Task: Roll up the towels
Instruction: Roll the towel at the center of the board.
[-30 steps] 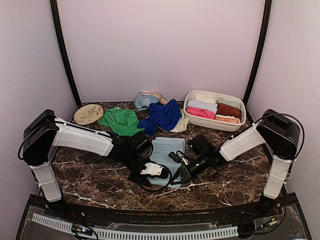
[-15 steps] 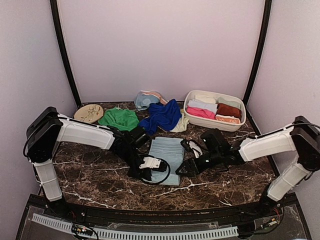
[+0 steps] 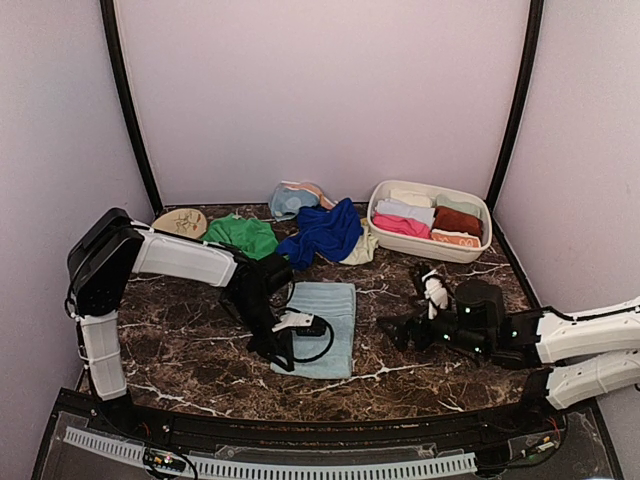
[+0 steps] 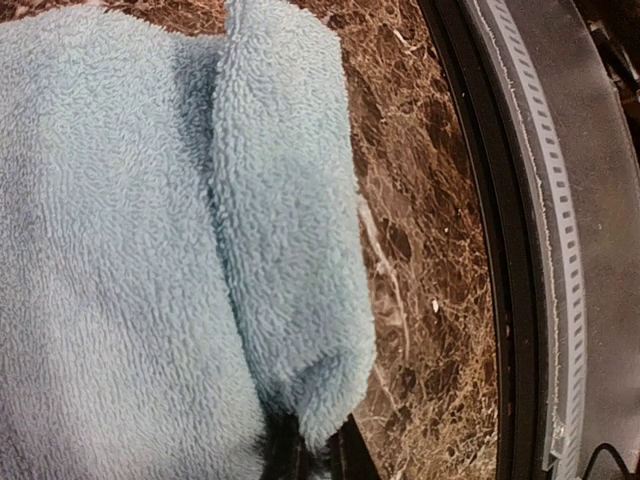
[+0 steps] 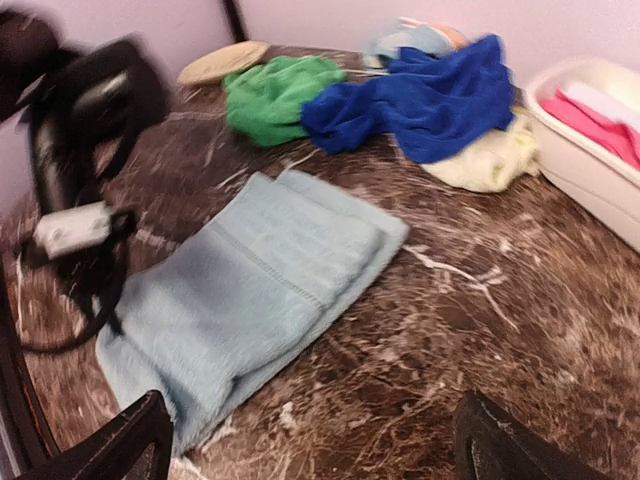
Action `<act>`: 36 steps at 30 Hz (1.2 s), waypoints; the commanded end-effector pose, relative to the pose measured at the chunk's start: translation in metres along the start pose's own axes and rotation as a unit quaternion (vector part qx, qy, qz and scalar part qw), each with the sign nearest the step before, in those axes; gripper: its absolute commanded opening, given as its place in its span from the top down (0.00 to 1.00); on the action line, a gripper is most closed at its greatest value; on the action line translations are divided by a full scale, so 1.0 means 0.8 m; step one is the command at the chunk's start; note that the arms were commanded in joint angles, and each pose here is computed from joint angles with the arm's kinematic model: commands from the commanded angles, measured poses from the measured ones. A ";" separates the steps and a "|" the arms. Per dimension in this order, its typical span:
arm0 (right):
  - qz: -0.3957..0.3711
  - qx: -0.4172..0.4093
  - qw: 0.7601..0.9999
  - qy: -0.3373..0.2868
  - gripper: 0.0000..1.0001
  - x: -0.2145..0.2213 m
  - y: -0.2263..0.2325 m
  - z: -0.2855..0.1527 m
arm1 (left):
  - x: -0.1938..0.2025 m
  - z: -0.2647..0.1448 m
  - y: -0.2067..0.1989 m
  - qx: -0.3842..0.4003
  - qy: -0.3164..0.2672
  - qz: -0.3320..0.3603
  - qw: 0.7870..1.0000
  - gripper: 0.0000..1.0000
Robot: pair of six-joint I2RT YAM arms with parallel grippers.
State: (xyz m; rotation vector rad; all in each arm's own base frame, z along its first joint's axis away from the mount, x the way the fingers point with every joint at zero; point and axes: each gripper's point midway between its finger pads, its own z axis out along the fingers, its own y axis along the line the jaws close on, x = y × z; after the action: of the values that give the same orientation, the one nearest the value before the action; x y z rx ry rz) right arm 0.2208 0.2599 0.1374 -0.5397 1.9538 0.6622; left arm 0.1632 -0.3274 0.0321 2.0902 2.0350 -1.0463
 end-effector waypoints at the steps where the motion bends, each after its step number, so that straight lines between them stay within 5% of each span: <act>1: -0.230 -0.050 0.972 -0.014 0.06 0.024 0.077 -0.005 | -0.007 -0.005 -0.019 0.056 -0.010 -0.046 0.997 1.00; 8: -0.476 -0.093 0.874 0.022 0.22 0.085 0.169 0.016 | -0.006 -0.003 -0.014 0.071 -0.008 -0.066 0.995 1.00; 16: -0.569 -0.098 0.816 0.026 0.38 0.118 0.198 0.075 | 0.003 0.001 -0.008 0.093 -0.009 -0.091 0.991 1.00; 25: -0.555 -0.112 0.822 0.056 0.63 0.136 0.181 0.114 | 0.003 -0.004 -0.004 0.102 -0.022 -0.089 0.991 1.00; 29: -0.520 -0.117 0.843 0.075 0.78 0.142 0.174 0.125 | 0.006 -0.005 -0.003 0.101 -0.022 -0.085 0.991 0.96; 31: -0.499 -0.124 0.853 0.091 0.87 0.146 0.170 0.127 | 0.007 -0.009 0.001 0.095 -0.027 -0.091 0.991 0.84; 36: -0.420 -0.157 0.884 0.129 1.00 0.158 0.174 0.117 | 0.011 -0.060 0.016 0.015 -0.091 -0.086 0.992 0.37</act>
State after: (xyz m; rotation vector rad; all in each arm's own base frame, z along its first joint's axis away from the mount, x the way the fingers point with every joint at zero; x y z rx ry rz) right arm 0.1505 0.4152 0.0248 -1.6652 1.4564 0.1781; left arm 0.1724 -0.3178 0.0358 1.8931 2.2134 -1.3696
